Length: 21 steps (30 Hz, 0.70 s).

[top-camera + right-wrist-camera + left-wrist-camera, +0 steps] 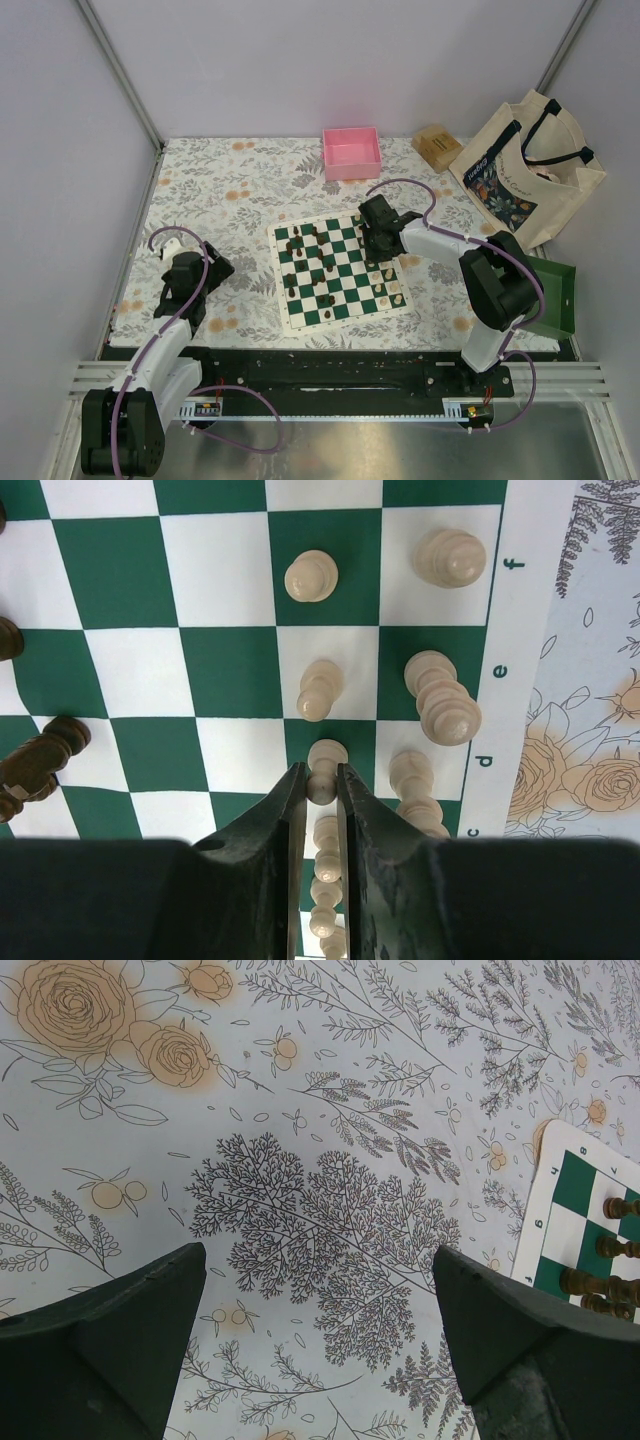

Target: Set up the chess pieces on the board

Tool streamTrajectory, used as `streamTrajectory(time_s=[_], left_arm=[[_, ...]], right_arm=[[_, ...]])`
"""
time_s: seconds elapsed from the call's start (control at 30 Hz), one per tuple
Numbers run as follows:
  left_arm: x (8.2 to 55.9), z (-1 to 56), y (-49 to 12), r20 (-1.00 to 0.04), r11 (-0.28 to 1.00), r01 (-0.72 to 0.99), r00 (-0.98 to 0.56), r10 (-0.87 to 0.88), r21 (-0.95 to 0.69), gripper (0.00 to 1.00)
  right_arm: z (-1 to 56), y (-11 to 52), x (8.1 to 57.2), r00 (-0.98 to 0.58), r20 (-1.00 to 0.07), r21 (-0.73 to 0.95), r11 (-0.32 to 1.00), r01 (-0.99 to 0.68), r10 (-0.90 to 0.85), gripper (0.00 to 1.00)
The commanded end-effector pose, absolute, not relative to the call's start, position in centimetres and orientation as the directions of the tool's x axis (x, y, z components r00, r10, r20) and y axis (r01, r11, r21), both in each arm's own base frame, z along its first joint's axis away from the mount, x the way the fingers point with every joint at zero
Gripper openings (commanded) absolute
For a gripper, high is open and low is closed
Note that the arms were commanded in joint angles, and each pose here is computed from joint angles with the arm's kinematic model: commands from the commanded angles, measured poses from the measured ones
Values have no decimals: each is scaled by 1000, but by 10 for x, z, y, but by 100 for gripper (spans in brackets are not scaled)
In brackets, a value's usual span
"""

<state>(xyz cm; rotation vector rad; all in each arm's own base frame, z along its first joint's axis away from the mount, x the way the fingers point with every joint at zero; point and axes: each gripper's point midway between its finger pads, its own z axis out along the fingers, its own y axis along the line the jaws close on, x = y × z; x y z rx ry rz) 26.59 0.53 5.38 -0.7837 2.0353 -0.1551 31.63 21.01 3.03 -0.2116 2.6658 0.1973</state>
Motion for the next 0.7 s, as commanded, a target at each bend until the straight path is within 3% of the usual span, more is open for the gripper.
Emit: streamTrajectory(time_s=[0.0, 0.3, 0.67], left_arm=[[281, 77, 5, -752, 792, -430, -313, -581, -433, 99], [281, 77, 5, -752, 793, -429, -314, -580, -433, 99], [281, 77, 5, -751, 792, -431, -314, -581, -432, 99]], right_arm=[[33, 210, 325, -873, -478, 104, 981, -164, -95, 26], [34, 212, 325, -875, -475, 117, 978, -172, -97, 27], [39, 213, 324, -871, -482, 128, 976, -175, -93, 21]])
